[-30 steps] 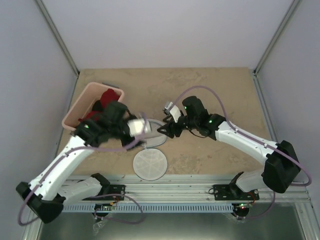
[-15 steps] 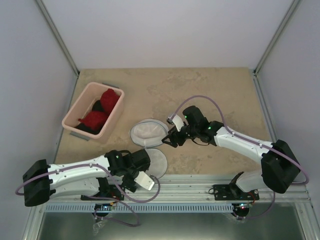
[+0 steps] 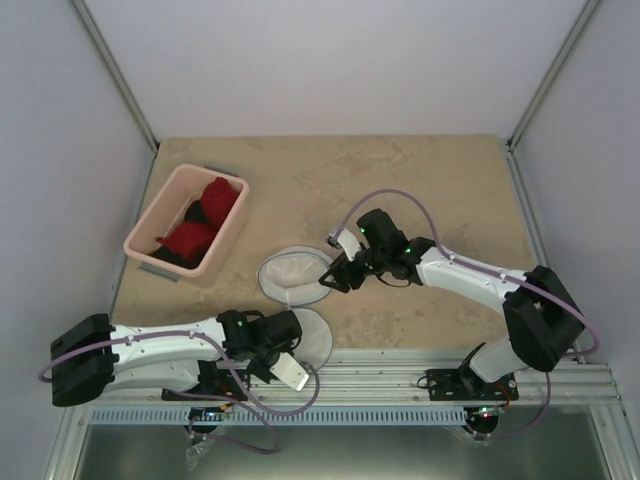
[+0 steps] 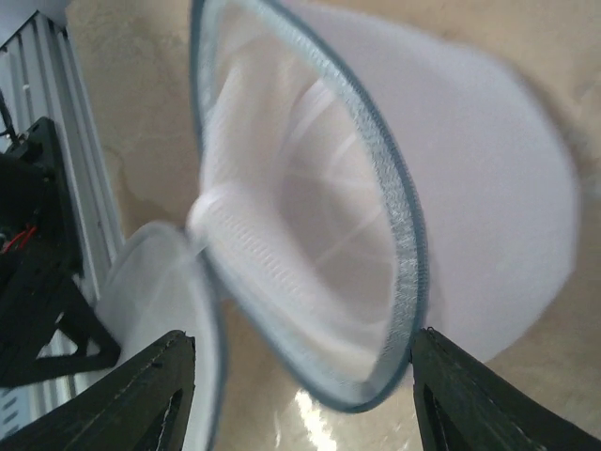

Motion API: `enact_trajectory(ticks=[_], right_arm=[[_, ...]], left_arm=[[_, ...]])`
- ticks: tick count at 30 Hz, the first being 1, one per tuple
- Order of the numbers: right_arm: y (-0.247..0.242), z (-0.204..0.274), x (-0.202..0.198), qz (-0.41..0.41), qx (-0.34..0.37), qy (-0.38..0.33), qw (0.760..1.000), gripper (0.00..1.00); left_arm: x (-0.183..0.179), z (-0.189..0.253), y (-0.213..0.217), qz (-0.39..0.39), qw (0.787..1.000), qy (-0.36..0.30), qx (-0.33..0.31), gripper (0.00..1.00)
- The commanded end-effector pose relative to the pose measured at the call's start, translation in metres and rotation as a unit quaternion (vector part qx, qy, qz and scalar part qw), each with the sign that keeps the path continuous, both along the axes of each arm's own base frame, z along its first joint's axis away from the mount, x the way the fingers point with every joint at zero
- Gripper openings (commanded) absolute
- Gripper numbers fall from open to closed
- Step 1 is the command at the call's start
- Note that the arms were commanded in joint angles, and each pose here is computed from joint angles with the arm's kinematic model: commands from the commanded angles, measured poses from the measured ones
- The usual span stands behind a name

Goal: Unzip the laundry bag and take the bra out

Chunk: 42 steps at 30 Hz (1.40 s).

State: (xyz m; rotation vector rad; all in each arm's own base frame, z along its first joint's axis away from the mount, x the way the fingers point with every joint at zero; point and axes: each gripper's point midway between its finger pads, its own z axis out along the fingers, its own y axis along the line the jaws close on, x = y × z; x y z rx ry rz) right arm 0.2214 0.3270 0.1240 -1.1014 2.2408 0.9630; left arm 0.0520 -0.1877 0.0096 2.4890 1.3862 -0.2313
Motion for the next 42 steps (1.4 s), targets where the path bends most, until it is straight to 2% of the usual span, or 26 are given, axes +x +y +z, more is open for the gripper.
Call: enact_trajectory(ticks=[1, 3, 7, 12, 17, 20, 23, 25, 30, 32, 35, 37, 40, 42], right_arm=[[0.01, 0.014, 0.029, -0.008, 0.009, -0.025, 1.0, 0.63], [0.006, 0.016, 0.045, -0.026, 0.007, -0.024, 0.999, 0.63], [0.001, 0.017, 0.065, -0.043, -0.002, -0.041, 0.998, 0.65], [0.01, 0.0, 0.07, -0.016, 0.002, -0.026, 1.0, 0.66], [0.007, -0.021, 0.09, -0.027, -0.002, -0.004, 1.0, 0.63], [0.008, -0.033, 0.091, -0.019, -0.002, 0.008, 1.0, 0.63], [0.008, -0.04, 0.088, -0.014, -0.005, 0.029, 0.999, 0.59], [0.005, -0.042, 0.084, -0.018, -0.009, 0.039, 0.999, 0.58], [0.001, -0.038, 0.053, 0.014, 0.016, 0.081, 0.997, 0.55], [0.002, -0.028, 0.039, 0.034, 0.039, 0.093, 0.994, 0.54], [-0.002, -0.016, 0.03, 0.039, 0.049, 0.09, 0.994, 0.53], [-0.003, -0.009, 0.026, 0.043, 0.052, 0.093, 0.993, 0.54], [-0.003, -0.002, 0.022, 0.048, 0.059, 0.099, 0.992, 0.54], [-0.004, 0.002, 0.025, 0.04, 0.054, 0.095, 0.993, 0.54]], left_arm=[[0.06, 0.026, -0.022, 0.048, 0.986, -0.148, -0.056, 0.13], [0.065, 0.041, -0.029, 0.057, 0.981, -0.163, -0.083, 0.0], [0.07, 0.08, -0.043, 0.073, 0.972, -0.173, -0.141, 0.0], [0.052, 0.144, -0.062, 0.087, 0.962, -0.112, -0.234, 0.0], [0.055, 0.187, -0.069, 0.143, 0.941, -0.071, -0.299, 0.0], [0.065, 0.217, -0.072, 0.188, 0.92, -0.034, -0.343, 0.0], [0.083, 0.244, -0.076, 0.258, 0.887, 0.002, -0.382, 0.0], [0.107, 0.249, -0.071, 0.35, 0.846, 0.049, -0.399, 0.0], [0.161, 0.218, -0.047, 0.52, 0.743, 0.182, -0.38, 0.0], [0.182, 0.205, -0.036, 0.564, 0.704, 0.213, -0.376, 0.0], [0.204, 0.193, -0.025, 0.59, 0.662, 0.258, -0.383, 0.0], [0.215, 0.18, -0.021, 0.601, 0.649, 0.271, -0.38, 0.0], [0.217, 0.162, -0.023, 0.597, 0.661, 0.271, -0.365, 0.0], [0.216, 0.147, -0.019, 0.613, 0.655, 0.272, -0.348, 0.0]])
